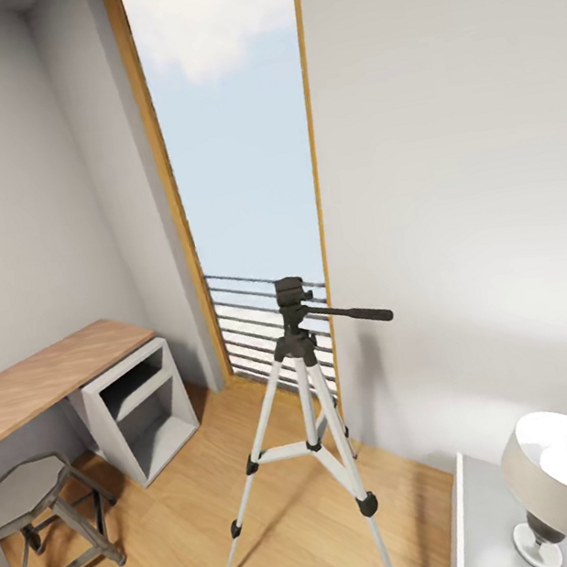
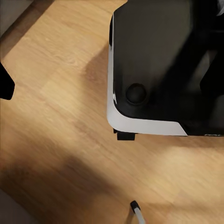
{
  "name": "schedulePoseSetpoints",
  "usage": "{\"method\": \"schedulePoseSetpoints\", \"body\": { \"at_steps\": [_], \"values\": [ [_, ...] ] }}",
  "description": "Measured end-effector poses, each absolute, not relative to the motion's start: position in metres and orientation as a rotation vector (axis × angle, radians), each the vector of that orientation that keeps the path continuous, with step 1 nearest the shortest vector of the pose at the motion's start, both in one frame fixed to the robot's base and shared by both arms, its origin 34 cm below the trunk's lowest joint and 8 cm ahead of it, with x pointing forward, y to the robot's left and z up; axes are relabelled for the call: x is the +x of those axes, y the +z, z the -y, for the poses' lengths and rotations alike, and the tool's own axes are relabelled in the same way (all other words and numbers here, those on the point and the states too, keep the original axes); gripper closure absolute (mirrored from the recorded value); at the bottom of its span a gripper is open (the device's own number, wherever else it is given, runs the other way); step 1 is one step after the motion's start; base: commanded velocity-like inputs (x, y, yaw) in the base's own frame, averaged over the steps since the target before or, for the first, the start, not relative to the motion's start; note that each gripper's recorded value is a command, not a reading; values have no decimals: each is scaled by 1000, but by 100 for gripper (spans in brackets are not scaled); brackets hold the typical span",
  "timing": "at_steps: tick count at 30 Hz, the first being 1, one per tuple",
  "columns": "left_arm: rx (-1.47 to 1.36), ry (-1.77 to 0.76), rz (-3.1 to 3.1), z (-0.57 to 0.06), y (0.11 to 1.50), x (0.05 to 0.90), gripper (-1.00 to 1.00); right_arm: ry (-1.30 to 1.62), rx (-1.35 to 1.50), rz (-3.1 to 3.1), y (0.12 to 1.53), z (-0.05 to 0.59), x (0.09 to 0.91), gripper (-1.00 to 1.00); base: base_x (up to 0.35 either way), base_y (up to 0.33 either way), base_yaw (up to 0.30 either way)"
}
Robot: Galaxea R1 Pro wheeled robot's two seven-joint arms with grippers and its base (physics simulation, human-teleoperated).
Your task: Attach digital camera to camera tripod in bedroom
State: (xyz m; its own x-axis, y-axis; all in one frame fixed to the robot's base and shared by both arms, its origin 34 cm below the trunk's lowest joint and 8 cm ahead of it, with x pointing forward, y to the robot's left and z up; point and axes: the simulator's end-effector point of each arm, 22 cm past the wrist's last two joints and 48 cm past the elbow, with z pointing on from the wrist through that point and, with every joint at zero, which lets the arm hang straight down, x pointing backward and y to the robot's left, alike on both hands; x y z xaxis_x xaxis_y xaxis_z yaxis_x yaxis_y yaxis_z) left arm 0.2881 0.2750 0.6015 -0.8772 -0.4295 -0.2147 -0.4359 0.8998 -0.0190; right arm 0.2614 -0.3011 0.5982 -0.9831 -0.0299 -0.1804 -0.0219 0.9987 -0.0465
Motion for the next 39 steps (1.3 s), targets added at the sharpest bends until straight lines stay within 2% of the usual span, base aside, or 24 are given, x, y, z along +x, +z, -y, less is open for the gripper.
{"method": "schedulePoseSetpoints", "body": {
  "at_steps": [9,21,39],
  "values": [
    [-657,44,-2851,-275,601,288,100,-60,-40,-2959,598,302,261,-100,0,-7,5],
    [-660,44,-2851,-275,601,288,100,-59,-42,-2960,598,300,261,-100,0,-148,0],
    [-665,51,-2863,-276,599,283,100,-68,-42,-2976,596,301,255,-100,0,-10,0]
  ]
}}
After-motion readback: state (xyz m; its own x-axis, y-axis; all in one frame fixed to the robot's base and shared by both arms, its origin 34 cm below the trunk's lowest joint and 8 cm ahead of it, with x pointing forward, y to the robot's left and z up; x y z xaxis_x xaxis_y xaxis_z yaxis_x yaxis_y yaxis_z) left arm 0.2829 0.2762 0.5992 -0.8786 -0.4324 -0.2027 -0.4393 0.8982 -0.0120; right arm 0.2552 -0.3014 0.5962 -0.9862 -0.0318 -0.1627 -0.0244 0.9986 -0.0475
